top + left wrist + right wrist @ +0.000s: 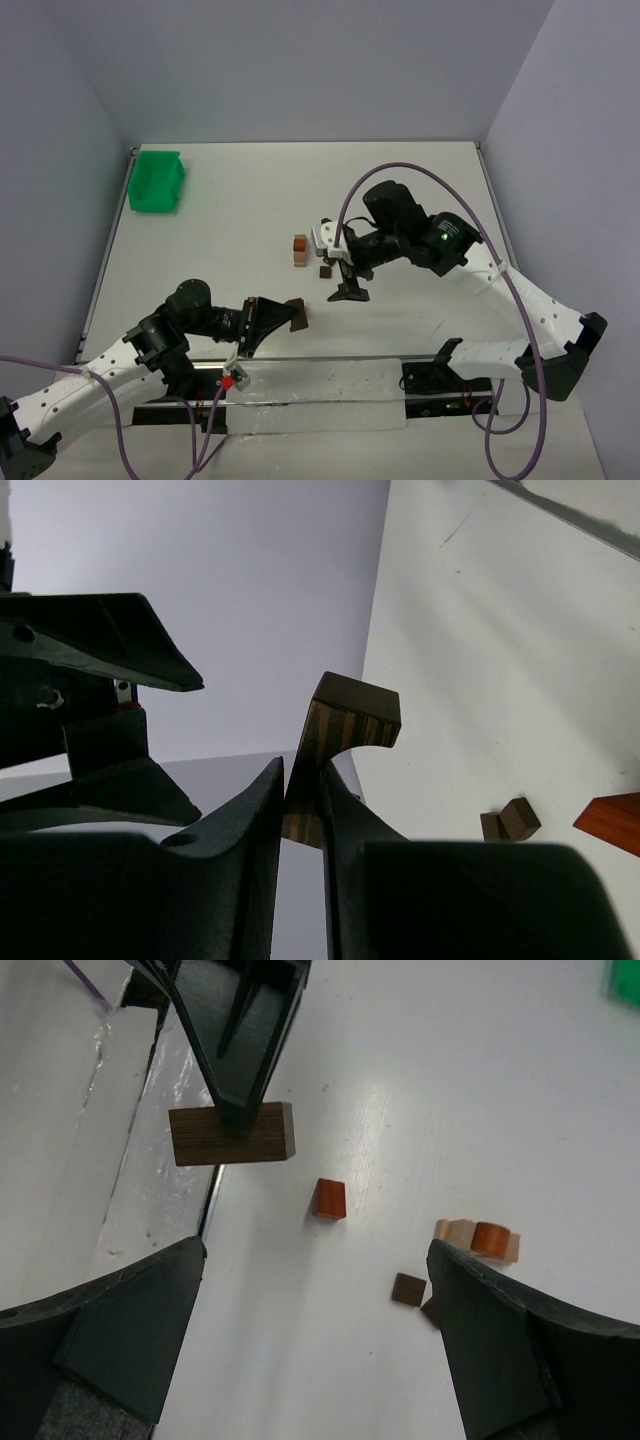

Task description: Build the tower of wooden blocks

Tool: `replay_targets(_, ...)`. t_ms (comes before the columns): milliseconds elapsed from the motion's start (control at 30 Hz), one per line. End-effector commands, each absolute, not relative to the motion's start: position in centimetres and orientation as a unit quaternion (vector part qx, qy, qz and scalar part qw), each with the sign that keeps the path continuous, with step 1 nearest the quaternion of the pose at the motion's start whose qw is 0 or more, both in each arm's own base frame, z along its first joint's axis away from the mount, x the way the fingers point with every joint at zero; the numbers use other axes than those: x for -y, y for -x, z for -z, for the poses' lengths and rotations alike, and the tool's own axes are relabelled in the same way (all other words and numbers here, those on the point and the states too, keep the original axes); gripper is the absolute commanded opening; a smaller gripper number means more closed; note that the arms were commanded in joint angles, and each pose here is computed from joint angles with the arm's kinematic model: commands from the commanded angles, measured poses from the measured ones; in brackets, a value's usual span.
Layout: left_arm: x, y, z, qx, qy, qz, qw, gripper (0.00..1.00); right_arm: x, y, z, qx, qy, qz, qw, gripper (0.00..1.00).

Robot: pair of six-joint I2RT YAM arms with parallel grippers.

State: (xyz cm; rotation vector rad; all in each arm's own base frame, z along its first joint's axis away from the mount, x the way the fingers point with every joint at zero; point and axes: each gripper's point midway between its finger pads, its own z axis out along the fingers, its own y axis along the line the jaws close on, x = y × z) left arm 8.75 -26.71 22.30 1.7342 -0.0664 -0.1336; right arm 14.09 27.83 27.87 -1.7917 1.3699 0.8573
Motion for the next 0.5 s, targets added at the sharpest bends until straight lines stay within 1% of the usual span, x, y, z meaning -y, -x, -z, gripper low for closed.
replay_targets(0,26.9,-8.0,-25.6,0.042,-0.719,0.071,0.690,0.00,-29.4,-14.2,-30.9,-0.477,0.689,-0.310,0.449,1.00)
replay_targets(167,26.5,-7.7,-27.0,0.037,-0.695,0.076,0.714,0.00,-31.0,-12.7,-31.8,-0.445,0.679,-0.342,0.473,1.00)
replay_targets(467,26.0,-7.8,-27.4,0.035,-0.681,0.062,0.729,0.00,-32.8,-9.4,-30.3,-0.423,0.710,-0.373,0.421,1.00)
